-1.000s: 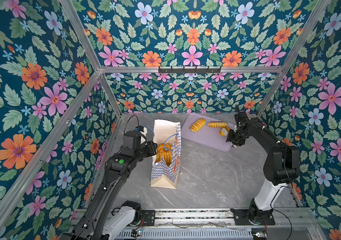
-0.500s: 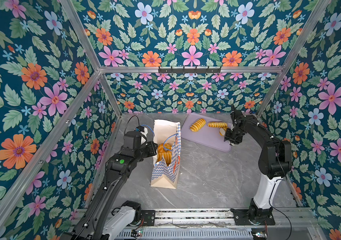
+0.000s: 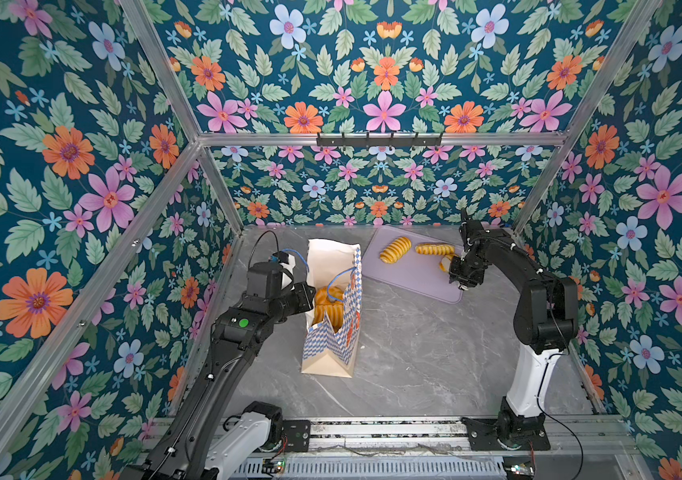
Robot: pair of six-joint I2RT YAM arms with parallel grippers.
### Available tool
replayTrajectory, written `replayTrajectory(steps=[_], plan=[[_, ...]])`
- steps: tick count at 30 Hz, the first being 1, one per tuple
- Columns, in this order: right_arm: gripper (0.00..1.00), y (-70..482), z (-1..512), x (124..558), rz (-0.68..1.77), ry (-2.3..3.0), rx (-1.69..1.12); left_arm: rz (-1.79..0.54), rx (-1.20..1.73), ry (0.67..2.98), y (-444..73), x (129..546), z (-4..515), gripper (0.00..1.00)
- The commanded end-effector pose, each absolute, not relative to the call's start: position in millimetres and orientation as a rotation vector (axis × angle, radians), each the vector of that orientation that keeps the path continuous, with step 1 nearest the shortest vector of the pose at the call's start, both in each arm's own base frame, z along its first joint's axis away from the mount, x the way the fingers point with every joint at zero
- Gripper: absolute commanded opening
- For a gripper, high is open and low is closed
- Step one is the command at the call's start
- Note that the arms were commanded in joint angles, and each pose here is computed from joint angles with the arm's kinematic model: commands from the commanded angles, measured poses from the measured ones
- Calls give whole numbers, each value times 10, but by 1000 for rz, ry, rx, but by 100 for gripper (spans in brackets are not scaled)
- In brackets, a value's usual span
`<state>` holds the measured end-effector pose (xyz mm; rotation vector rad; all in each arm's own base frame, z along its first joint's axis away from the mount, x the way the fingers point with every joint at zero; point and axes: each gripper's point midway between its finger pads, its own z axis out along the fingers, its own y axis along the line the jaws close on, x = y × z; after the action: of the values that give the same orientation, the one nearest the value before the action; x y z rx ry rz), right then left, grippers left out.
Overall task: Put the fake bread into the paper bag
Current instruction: 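Lower the right tongs and pinch the round striped yellow bun, then lift the round bun off the tray with the right tongs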
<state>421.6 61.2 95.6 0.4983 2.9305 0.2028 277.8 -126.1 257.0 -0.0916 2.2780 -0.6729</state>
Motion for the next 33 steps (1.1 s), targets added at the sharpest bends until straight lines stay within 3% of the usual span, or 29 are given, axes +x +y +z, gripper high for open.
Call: replayTrajectory(steps=[1, 22, 33], plan=[[38, 598, 990, 4178, 191, 2925, 497, -656, -96, 2256, -1232, 2798, 2612, 16], [32, 638, 1282, 3855, 290, 2837, 496, -637, -98, 2255, -1210, 2810, 2665, 16], [32, 786, 1802, 3633, 419, 2711, 442, -618, -112, 2257, -1172, 2785, 2681, 16]])
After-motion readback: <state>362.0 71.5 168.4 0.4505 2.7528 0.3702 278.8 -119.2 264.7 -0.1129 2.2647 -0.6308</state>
